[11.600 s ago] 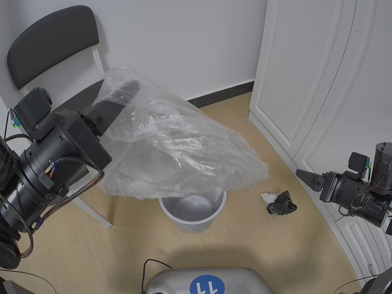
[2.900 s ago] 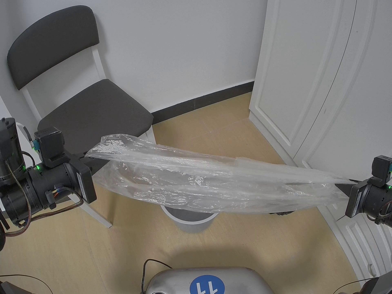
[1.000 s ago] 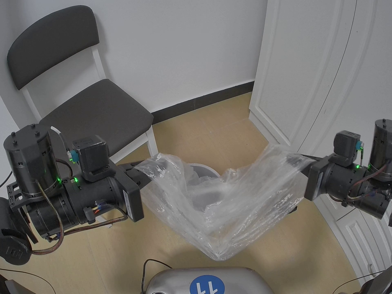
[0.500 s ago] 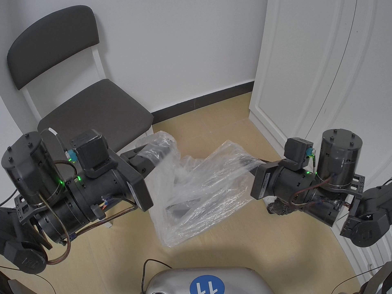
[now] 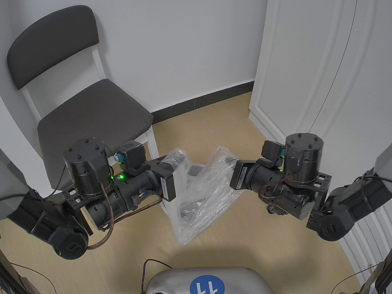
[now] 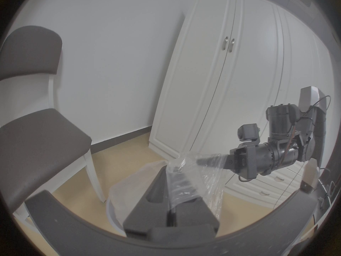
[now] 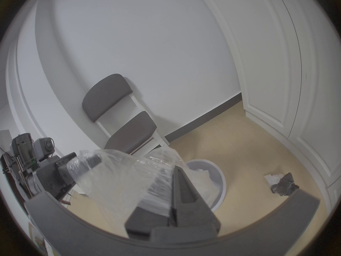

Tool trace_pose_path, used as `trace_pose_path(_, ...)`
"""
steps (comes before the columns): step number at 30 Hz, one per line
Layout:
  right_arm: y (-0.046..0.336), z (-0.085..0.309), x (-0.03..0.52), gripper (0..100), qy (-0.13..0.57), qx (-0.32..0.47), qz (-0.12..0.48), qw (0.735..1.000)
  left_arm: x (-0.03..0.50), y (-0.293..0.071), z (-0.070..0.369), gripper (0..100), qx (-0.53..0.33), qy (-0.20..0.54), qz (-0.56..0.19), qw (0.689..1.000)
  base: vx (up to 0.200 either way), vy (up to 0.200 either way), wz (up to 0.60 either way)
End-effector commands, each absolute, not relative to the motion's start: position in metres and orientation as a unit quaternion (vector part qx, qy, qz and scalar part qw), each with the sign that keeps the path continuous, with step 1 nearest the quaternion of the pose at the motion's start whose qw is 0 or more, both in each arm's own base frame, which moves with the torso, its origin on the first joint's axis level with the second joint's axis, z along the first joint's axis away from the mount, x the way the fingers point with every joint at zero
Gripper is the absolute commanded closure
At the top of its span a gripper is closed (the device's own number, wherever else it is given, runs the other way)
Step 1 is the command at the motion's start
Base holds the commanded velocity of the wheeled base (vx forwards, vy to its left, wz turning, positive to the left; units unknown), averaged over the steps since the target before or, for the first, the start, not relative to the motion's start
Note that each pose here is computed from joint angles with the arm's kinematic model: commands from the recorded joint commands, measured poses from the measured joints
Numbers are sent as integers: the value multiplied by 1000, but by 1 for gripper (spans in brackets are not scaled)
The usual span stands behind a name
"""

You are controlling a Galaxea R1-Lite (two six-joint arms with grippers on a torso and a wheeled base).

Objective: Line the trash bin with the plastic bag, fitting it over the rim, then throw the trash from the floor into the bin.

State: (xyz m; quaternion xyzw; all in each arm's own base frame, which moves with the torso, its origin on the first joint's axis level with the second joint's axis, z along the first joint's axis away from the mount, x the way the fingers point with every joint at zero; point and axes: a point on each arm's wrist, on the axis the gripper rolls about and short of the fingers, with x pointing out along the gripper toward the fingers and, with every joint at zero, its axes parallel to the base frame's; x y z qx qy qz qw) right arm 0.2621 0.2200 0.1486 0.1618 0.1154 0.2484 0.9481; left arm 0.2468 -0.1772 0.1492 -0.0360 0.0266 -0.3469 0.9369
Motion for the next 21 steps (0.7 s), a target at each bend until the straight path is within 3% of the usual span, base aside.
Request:
trace_pose_path(1, 230, 111, 290, 100, 133, 170, 228, 950, 275, -180, 119, 100, -28, 65, -324, 943, 0, 0, 0)
trace_pose_path(21, 238, 72, 329, 100, 161, 240, 195, 937, 305, -185, 82, 100, -21, 102, -305, 947, 0, 0, 0)
